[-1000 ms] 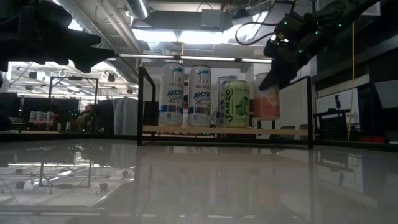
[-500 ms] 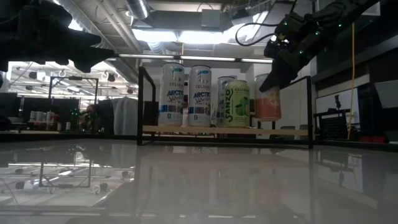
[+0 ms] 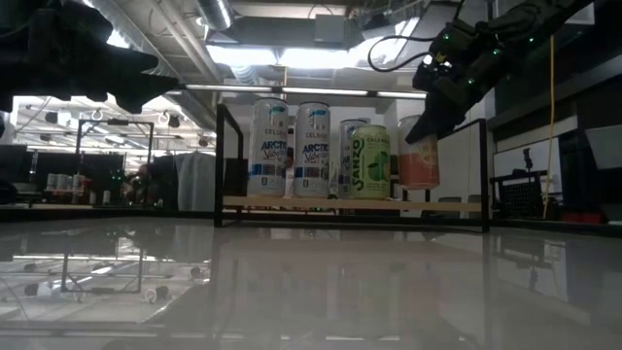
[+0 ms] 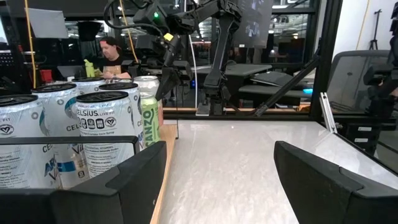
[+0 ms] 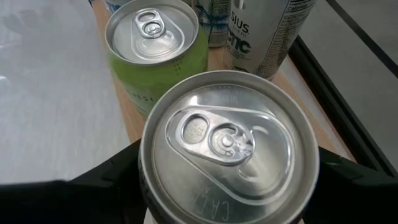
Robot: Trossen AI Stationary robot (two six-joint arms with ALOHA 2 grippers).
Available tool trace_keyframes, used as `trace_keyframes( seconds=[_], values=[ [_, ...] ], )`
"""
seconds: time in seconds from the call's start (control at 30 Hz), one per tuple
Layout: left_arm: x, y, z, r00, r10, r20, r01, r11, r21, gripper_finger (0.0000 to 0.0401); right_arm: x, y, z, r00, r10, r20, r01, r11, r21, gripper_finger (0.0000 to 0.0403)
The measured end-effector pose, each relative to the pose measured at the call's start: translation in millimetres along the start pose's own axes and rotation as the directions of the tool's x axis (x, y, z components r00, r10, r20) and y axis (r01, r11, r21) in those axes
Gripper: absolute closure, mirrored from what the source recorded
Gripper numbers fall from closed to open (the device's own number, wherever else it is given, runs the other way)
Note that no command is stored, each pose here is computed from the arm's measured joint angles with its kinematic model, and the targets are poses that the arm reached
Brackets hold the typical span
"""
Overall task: Place canned beverage on shelf
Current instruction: Put the yellow-white soda can on the shelf
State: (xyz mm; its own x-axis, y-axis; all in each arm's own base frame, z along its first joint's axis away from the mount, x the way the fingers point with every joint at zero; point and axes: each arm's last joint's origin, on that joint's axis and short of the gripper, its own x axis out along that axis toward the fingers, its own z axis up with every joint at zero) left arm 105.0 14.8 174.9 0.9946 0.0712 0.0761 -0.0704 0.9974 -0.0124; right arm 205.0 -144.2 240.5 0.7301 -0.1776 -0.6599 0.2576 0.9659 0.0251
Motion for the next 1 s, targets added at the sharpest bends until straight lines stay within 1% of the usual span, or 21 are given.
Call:
trace_keyframes(
  seconds=[0.37, 0.6, 0.7, 0.83, 1.0],
  values=[
    [0.0, 0.0, 0.0, 1.000, 0.000, 0.000, 0.000, 1.000, 0.000, 0.0109, 0.2, -0.1, -0.5, 1.000, -0.005, -0.004, 0.005, 1.000, 0.001, 0.0107],
    [0.0, 0.0, 0.0, 1.000, 0.000, 0.000, 0.000, 1.000, 0.000, 0.0109, 0.3, -0.2, -0.4, 1.000, -0.005, -0.004, 0.005, 1.000, 0.002, 0.0057],
    [0.0, 0.0, 0.0, 1.000, 0.000, 0.000, 0.000, 1.000, 0.000, 0.0109, 0.3, -0.2, -0.4, 1.000, -0.005, -0.004, 0.005, 1.000, 0.002, 0.0043],
    [0.0, 0.0, 0.0, 1.000, 0.000, 0.000, 0.000, 1.000, 0.000, 0.0109, 0.3, -0.2, -0.4, 1.000, -0.005, -0.004, 0.005, 1.000, 0.002, 0.0040],
    [0.0, 0.0, 0.0, 1.000, 0.000, 0.000, 0.000, 1.000, 0.000, 0.0109, -1.1, 0.0, 0.7, 1.000, -0.004, -0.003, 0.004, 1.000, 0.003, 0.0047]
  ],
)
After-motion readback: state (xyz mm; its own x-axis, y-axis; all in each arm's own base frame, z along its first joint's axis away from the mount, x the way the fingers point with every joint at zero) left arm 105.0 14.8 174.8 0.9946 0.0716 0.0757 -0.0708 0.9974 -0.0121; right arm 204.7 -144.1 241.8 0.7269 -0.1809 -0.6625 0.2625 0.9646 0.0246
